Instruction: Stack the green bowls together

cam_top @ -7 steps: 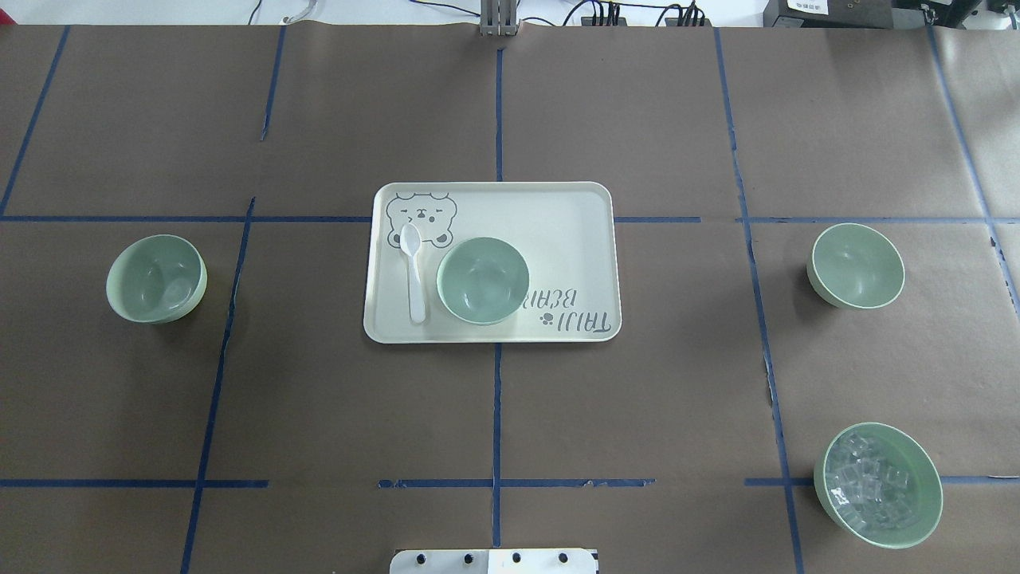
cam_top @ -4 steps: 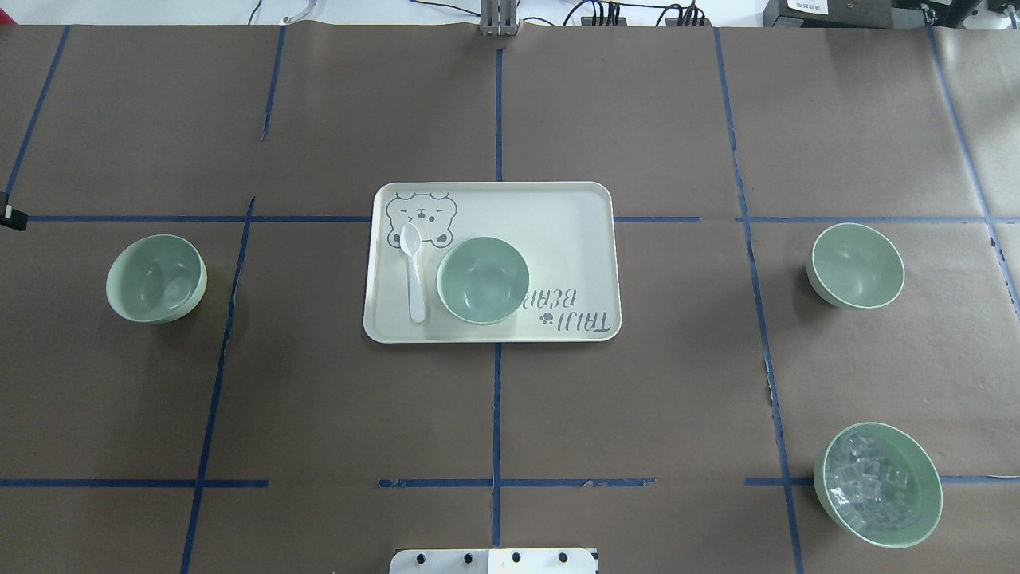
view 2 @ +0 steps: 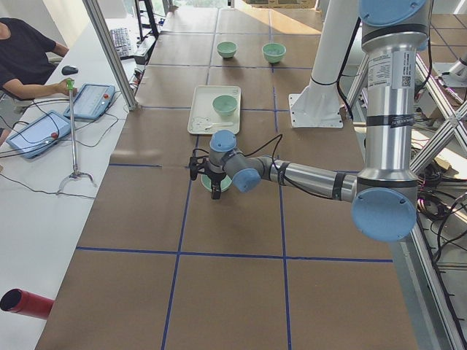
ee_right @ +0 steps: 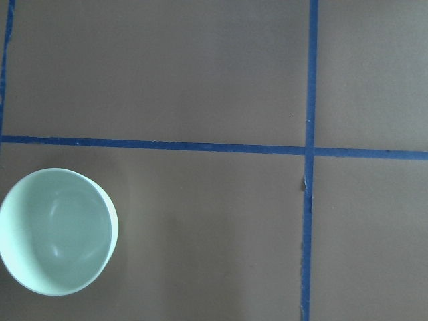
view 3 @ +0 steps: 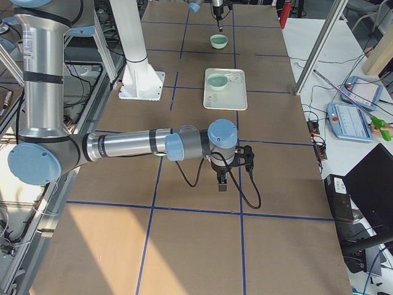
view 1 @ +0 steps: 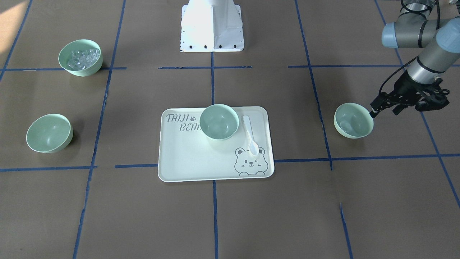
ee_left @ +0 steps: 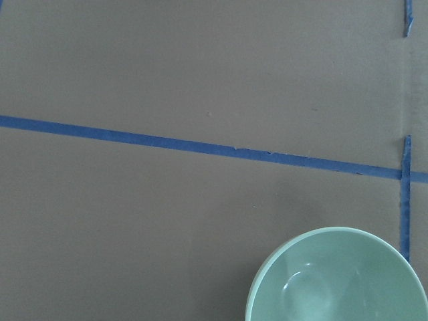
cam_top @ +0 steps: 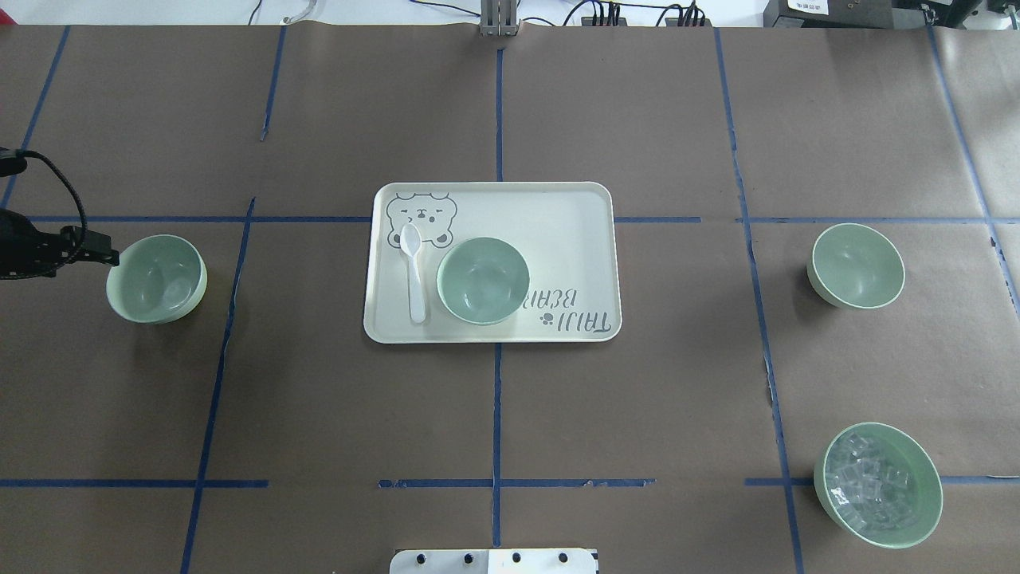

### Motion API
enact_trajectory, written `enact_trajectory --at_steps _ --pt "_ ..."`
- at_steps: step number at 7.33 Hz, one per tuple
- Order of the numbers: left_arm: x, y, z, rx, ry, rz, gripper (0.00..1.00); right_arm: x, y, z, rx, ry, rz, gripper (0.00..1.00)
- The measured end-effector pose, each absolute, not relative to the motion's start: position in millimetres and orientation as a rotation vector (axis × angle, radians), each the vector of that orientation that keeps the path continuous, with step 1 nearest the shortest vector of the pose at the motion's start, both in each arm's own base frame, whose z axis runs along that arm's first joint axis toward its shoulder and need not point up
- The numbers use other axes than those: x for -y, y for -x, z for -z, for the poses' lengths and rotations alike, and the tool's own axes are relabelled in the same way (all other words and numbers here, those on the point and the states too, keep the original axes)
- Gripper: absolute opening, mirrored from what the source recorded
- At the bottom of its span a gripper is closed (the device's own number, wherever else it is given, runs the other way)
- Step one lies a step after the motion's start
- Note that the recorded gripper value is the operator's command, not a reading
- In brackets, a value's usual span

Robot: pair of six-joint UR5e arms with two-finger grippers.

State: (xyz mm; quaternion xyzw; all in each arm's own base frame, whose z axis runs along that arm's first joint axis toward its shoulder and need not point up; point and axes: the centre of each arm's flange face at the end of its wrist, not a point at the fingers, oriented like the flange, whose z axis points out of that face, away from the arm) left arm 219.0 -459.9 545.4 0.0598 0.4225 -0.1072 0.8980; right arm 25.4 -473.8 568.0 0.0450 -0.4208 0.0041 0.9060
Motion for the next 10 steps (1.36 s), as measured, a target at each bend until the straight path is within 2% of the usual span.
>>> enact_trajectory --at_steps 2,3,5,7,8,9,10 --pt "454 -239 -555 -0.872 -0.122 0.227 0.89 476 16 -534 0.899 -0.070 -0.047 1.00" --pt "453 -243 -559 -0.872 -0.121 0.223 0.80 476 38 -523 0.915 -0.069 -0.070 1.00" --pt "452 -247 -563 -0.872 -0.119 0.218 0.55 475 83 -513 0.907 -0.073 -0.094 1.00" --pt "451 -250 -565 -0.872 -0.117 0.215 0.40 473 108 -514 0.877 -0.076 -0.082 1.00" --pt "450 -251 -565 -0.873 -0.115 0.211 0.26 473 121 -516 0.858 -0.075 -0.068 1.00" --pt "450 -252 -565 -0.874 -0.114 0.209 0.06 473 135 -521 0.833 -0.073 -0.049 1.00" --pt "450 -252 -564 -0.875 -0.115 0.208 0.00 474 147 -526 0.815 -0.066 -0.035 1.00"
